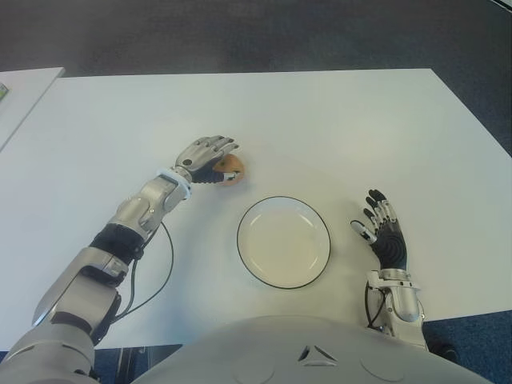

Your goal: Put the apples into the plate.

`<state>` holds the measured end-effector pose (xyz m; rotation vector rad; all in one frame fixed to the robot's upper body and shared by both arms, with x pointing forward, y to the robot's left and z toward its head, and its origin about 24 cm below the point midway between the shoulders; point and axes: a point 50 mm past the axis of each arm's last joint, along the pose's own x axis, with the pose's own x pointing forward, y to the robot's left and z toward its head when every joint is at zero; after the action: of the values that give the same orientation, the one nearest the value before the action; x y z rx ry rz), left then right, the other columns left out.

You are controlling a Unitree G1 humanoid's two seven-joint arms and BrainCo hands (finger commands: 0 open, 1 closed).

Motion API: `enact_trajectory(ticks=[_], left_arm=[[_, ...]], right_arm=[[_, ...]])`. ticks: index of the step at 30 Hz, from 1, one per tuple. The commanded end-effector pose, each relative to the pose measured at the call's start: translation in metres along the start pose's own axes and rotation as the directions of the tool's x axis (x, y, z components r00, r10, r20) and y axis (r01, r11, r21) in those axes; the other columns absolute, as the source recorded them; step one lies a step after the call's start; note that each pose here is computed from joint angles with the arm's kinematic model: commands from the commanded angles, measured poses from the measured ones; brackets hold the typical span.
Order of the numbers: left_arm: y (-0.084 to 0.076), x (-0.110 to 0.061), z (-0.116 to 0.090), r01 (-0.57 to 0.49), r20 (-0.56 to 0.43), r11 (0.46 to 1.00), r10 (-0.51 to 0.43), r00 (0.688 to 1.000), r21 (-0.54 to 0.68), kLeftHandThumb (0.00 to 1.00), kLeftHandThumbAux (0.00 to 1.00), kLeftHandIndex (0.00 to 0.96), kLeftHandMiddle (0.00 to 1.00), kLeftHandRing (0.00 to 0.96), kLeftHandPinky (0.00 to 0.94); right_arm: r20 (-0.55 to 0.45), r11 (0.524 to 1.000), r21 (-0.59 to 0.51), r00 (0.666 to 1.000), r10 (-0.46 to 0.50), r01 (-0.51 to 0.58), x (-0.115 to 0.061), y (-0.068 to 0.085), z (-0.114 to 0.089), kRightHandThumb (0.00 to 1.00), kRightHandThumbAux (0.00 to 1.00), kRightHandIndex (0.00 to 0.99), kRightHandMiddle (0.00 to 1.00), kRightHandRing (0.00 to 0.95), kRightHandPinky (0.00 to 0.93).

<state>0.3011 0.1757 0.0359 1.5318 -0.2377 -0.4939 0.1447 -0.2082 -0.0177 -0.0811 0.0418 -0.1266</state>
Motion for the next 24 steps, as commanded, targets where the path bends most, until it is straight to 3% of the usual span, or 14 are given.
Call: enact_trajectory(ticks=[1, 13, 24], left_arm=[[-0.007, 0.003, 0.002, 0.022, 0.002, 1.0, -0.022, 1.0, 0.018, 0.306, 0.151, 0.0, 0.0, 0.0, 0.0], [-0.016, 0.007, 0.0, 0.039, -0.01, 0.999, -0.039, 0.999, 0.015, 0.306, 0.157, 0.0, 0.0, 0.0, 0.0], [-0.033, 0.012, -0.001, 0.069, -0.024, 0.997, -0.069, 0.997, 0.014, 0.304, 0.161, 0.0, 0.0, 0.0, 0.0]], right_arm=[[-0.288, 0.998, 0.057, 0.957, 0.007, 0.009, -0.04, 0.013, -0.045, 0.171, 0.629, 0.034, 0.026, 0.024, 0.069], [-0.286, 0.999, 0.045, 0.958, 0.0, 0.013, -0.043, 0.012, -0.045, 0.156, 0.635, 0.028, 0.022, 0.019, 0.058], [-0.288, 0.999, 0.032, 0.957, -0.005, 0.014, -0.047, 0.01, -0.043, 0.15, 0.631, 0.029, 0.022, 0.02, 0.067]])
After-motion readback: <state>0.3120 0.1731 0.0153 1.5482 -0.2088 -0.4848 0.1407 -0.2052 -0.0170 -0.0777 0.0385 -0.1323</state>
